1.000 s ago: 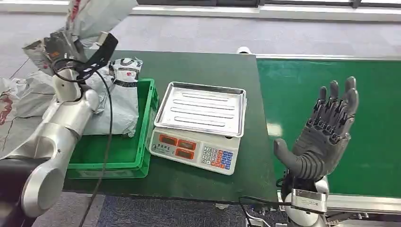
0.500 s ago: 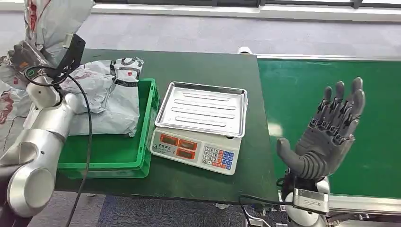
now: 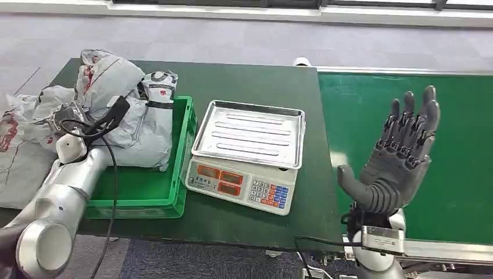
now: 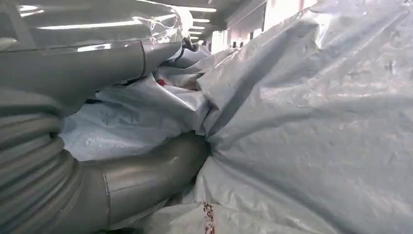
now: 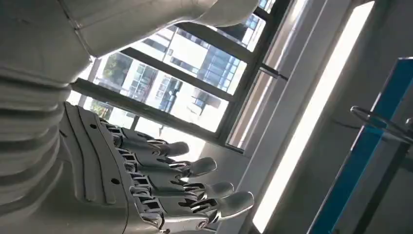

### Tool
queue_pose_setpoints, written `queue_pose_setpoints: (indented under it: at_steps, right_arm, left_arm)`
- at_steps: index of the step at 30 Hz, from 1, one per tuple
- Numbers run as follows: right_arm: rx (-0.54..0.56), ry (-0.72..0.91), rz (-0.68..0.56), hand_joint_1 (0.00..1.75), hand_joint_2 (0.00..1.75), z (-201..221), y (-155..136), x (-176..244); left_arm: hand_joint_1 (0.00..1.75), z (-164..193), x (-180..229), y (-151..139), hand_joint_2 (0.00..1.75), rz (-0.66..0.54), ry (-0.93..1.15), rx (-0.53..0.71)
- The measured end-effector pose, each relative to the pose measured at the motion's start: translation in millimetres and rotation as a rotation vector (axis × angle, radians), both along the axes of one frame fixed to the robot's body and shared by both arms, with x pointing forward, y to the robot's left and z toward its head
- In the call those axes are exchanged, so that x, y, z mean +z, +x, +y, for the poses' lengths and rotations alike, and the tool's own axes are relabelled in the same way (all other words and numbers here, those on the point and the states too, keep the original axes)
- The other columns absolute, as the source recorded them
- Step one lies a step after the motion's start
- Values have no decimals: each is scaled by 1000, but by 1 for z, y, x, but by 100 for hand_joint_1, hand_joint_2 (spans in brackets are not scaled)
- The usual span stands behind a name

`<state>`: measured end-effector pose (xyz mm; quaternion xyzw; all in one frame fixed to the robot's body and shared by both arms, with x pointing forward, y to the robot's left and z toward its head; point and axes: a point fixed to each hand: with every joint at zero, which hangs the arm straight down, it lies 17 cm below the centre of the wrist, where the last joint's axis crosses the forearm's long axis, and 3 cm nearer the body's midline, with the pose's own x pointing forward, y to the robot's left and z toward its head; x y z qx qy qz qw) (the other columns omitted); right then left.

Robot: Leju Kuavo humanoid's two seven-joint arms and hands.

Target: Moved the parcel from conveyor to table for the left to box.

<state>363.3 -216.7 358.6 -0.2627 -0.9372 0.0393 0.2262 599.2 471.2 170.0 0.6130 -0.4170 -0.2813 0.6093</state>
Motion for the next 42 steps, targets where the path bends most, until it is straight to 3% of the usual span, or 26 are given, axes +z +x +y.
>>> queue_pose_setpoints:
  at_steps: [12, 13, 16, 17, 18, 19, 20, 21, 26, 28, 29, 30, 31, 36, 42]
  right_arm:
    - [-4, -2, 7, 0, 175, 0, 2, -3]
    - [-4, -2, 7, 0, 175, 0, 2, -3]
    - [-4, -2, 7, 0, 175, 0, 2, -3]
    - [-4, -2, 7, 0, 175, 0, 2, -3]
    - [-4, -2, 7, 0, 175, 0, 2, -3]
    - [-5, -2, 7, 0, 175, 0, 2, -3]
    - [-15, 2, 2, 0, 175, -2, 1, -3]
    - [-39, 4, 1, 0, 175, -7, 0, -6]
    - [-41, 1, 10, 0, 175, -15, 0, -14]
    - [-49, -16, 10, 0, 175, -18, -4, -21]
    - [-54, -28, 9, 0, 175, -18, -8, -24]
    - [-65, -64, 5, 0, 175, -16, -20, -33]
    - [-72, -79, -6, 0, 175, -14, -30, -36]
    - [-89, -42, -43, 0, 175, -12, -68, -24]
    - [-120, 11, -94, 0, 175, -22, -90, -3]
  left_arm:
    - [175, -7, -4, 1, 175, 6, -7, -11]
    - [145, -7, -4, 1, 175, 6, -7, -11]
    - [145, -7, -4, 1, 175, 6, -7, -11]
    - [63, -7, -4, 1, 175, 6, -7, -11]
    - [63, -7, -4, 1, 175, 6, -7, -11]
    - [0, -9, -4, 1, 175, 5, -8, -17]
    - [0, -25, 0, 7, 175, -43, -42, -86]
    - [0, -72, 13, 19, 0, -250, -370, -304]
    - [0, -132, 40, 2, 0, -724, -1120, -522]
    - [0, -147, 33, -22, 0, -887, -1355, -515]
    - [0, -156, 24, -31, 0, -911, -1439, -513]
    - [0, -175, 25, -54, 0, -1003, -1602, -546]
    - [0, -190, 33, -67, 0, -1038, -1637, -595]
    - [0, -274, 66, -110, 0, -996, -1720, -836]
    - [0, -318, 105, -127, 0, -968, -1759, -1042]
